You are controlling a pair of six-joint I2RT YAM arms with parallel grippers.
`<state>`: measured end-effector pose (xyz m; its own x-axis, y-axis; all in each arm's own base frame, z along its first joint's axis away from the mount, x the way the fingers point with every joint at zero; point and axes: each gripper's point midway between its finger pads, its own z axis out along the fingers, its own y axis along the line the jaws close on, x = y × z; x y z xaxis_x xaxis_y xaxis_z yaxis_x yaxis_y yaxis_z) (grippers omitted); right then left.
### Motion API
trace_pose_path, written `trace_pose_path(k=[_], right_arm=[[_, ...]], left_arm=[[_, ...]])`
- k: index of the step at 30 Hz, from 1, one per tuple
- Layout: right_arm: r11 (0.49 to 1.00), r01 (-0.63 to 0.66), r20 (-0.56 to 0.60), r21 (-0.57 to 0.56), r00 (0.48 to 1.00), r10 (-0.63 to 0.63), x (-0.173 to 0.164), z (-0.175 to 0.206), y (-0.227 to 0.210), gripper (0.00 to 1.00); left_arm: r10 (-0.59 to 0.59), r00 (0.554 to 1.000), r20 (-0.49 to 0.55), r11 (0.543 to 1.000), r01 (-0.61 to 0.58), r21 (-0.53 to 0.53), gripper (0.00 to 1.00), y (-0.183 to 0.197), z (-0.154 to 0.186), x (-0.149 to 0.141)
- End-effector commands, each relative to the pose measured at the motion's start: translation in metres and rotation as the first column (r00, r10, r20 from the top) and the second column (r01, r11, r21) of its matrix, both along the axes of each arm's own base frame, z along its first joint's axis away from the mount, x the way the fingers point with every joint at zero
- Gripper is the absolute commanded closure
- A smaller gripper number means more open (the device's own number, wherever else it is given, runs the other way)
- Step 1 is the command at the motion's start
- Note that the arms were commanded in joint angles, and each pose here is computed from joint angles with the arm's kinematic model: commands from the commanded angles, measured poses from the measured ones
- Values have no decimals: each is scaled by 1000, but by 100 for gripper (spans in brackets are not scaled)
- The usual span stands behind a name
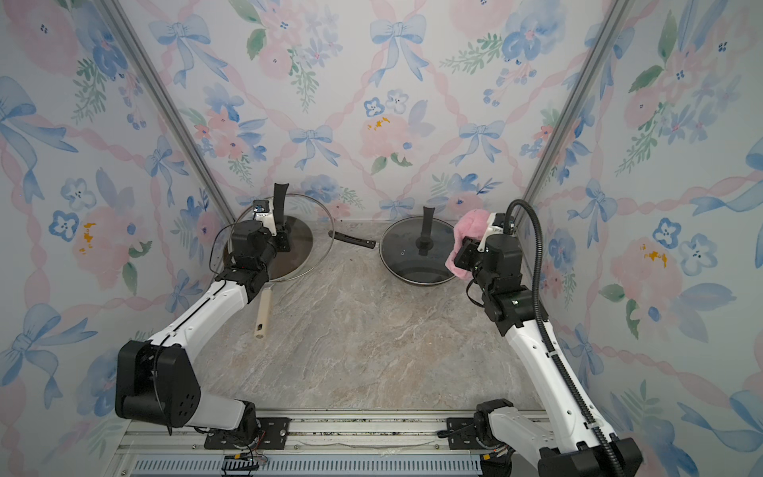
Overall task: Wipe the pot lid with a cloth
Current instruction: Place the pot lid on the cooking pot.
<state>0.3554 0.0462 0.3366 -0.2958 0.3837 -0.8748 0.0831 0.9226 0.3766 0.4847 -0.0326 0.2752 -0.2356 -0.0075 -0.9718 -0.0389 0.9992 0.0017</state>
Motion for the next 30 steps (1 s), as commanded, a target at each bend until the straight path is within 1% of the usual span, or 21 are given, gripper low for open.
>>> trace_pose_path(k=[1,8,11,15,17,19,23,27,30], right_arm=[[995,97,-47,-7,994,-97,-23,-13,-24,100],[989,146,-57,-12,988,-146,-51,-12,-38,100],[986,166,-55,-9,984,-167,-58,-11,-42,100],[981,191,-58,-22,980,-192,-65,-11,-48,100],[979,202,-65,-33,977,-204,-68,-11,-51,100],[977,207,-72,-45,975,-210,-69,-13,-53,100],[976,209,-88,-60,973,-213,-68,-15,-53,100],[976,207,-91,-74,973,-213,-67,-15,-54,100],[975,206,-95,-79,972,-214,-64,-17,-54,99]], left_arm=[[9,976,218,997,6,-71,100,14,51,24],[98,984,150,993,-86,-84,100,44,5,78],[132,983,127,989,-121,-87,100,53,-11,92],[164,981,105,984,-156,-85,100,60,-26,104],[196,978,69,979,-191,-74,100,66,-38,110],[214,976,27,975,-212,-68,100,70,-50,115],[242,970,-13,969,-243,-53,100,75,-65,115],[274,960,-56,959,-277,-61,100,82,-75,110],[298,951,-79,950,-303,-70,100,86,-83,100]])
